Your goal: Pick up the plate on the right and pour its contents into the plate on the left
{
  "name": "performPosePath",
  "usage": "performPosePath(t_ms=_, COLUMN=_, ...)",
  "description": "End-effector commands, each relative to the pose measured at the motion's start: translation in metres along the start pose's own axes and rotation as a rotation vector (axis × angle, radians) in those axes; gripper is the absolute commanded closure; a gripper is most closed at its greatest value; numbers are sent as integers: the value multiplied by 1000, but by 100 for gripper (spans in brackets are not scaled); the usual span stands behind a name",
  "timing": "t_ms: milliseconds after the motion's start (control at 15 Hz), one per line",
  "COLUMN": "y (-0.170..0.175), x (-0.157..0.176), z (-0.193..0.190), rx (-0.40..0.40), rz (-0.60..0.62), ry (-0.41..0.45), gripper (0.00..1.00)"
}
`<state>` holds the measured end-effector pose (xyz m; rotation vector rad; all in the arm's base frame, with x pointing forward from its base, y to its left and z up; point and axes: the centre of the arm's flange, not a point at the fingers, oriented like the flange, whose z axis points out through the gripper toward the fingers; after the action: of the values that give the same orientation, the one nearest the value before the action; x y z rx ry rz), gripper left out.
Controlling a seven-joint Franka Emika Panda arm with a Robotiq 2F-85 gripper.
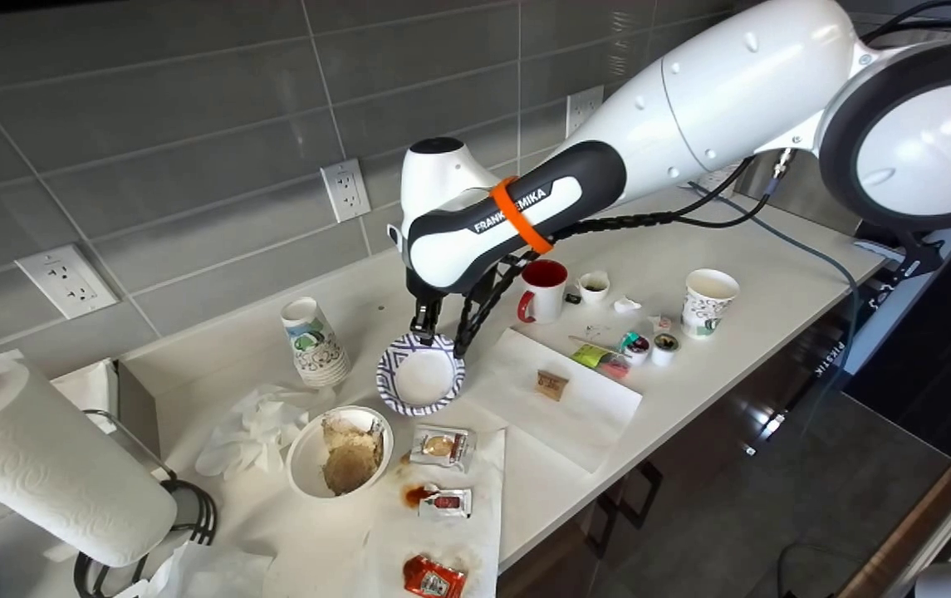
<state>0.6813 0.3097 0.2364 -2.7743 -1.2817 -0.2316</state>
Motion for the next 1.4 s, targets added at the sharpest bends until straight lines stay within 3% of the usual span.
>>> performPosePath(t_ms=0, y=8, x=11, z=6, rx=-10, rz=32, ry=-25, gripper=66)
performPosePath(t_ms=600, y=20, x=-27, z=-21, rx=-56, rz=72, ry=-1, gripper=1)
performPosePath(t_ms=667, y=18, x=-12, z=-22, rx=-52, rz=91, ry=8, gripper=0)
performPosePath(t_ms=1000, y=-4, x=-15, z=-58, rx=-72, rz=162, ry=63, gripper=0)
performPosePath(t_ms=1067, y=-11, x=-19, z=-64, rx=-132, rz=168, ry=84, gripper=0)
performPosePath(t_ms=1333, y=-30, x=-47, z=-89, rx=-206, rz=132, ry=214, gripper=0)
